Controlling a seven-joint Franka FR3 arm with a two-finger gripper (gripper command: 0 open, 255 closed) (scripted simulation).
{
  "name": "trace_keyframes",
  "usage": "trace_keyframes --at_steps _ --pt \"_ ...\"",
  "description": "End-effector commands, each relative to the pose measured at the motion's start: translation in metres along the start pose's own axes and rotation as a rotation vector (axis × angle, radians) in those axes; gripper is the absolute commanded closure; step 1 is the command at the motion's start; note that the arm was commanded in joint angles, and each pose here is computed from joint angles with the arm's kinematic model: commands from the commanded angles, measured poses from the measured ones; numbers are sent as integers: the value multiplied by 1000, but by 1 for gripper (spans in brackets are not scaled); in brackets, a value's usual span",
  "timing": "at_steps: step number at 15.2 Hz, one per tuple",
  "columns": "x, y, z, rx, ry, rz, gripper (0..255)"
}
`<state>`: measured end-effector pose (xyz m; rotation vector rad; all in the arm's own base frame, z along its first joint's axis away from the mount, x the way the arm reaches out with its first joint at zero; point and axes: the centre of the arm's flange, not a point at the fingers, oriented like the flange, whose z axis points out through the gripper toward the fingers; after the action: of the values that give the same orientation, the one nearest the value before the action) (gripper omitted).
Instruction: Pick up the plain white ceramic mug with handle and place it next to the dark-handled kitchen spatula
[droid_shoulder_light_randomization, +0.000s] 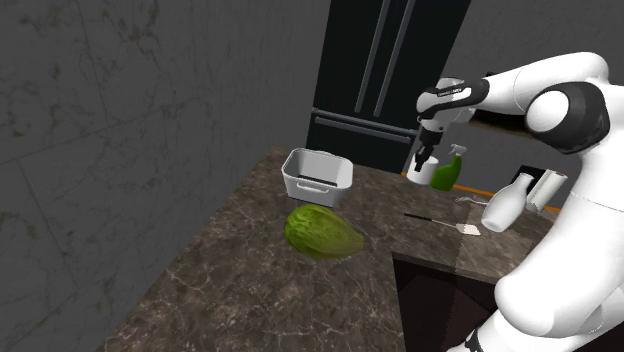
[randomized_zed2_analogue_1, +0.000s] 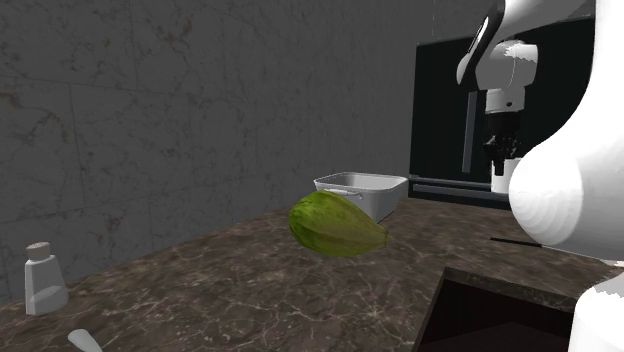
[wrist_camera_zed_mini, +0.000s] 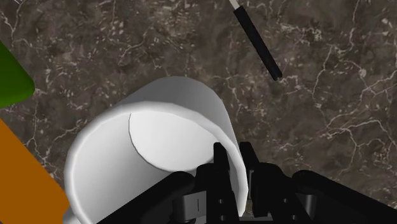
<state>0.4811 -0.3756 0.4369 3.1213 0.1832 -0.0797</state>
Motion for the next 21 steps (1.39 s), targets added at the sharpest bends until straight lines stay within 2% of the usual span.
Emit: trace_keyframes --at_steps 1,17,21 --pt "0 0 10 -1 1 0 255" --pt "4 -1 95 -1 1 0 255" --pt "4 -1 99 -1 1 0 255"
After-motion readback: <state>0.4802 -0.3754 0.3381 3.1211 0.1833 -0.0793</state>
